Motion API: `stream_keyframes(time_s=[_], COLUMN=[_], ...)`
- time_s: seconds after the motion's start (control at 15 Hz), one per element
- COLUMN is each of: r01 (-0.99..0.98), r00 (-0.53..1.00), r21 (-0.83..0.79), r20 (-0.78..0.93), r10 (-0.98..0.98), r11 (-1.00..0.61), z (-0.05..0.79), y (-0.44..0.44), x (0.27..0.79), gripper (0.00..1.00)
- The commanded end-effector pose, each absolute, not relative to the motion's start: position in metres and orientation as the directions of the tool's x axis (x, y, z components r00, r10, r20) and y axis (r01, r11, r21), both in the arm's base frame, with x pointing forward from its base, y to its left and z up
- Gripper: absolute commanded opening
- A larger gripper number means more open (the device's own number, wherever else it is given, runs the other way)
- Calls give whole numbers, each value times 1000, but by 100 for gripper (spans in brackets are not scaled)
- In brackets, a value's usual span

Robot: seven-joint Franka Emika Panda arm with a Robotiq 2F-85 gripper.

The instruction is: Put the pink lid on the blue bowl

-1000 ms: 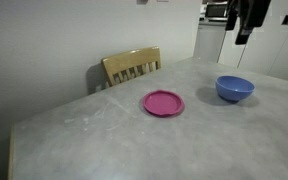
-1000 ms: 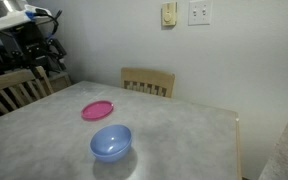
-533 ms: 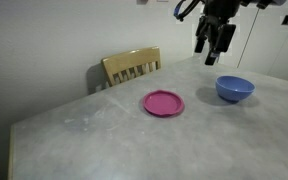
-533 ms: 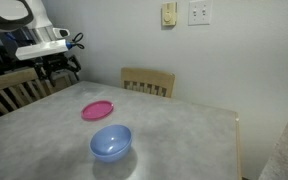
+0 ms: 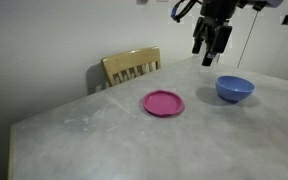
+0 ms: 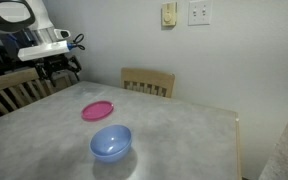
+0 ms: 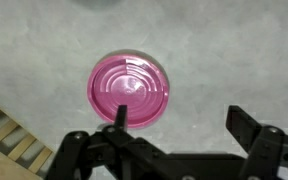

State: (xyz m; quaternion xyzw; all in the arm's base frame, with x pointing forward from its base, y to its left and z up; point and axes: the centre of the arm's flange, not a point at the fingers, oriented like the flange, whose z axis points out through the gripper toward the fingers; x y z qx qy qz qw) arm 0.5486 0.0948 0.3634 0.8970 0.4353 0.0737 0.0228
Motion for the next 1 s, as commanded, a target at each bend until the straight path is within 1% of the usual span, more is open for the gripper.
stream_keyframes(time_s=[0.0,0.33,0.53,0.93], r01=[795,836,855,861], r00=[593,542,517,498], r21=[77,53,9,-94], r20=[112,72,47,-43], r10=[797,837,855,866], r11=[-602,-546,-518,-500], z=[348,315,289,222], y=[106,124,136,141], x=[575,609,627,638], gripper=[100,100,100,100])
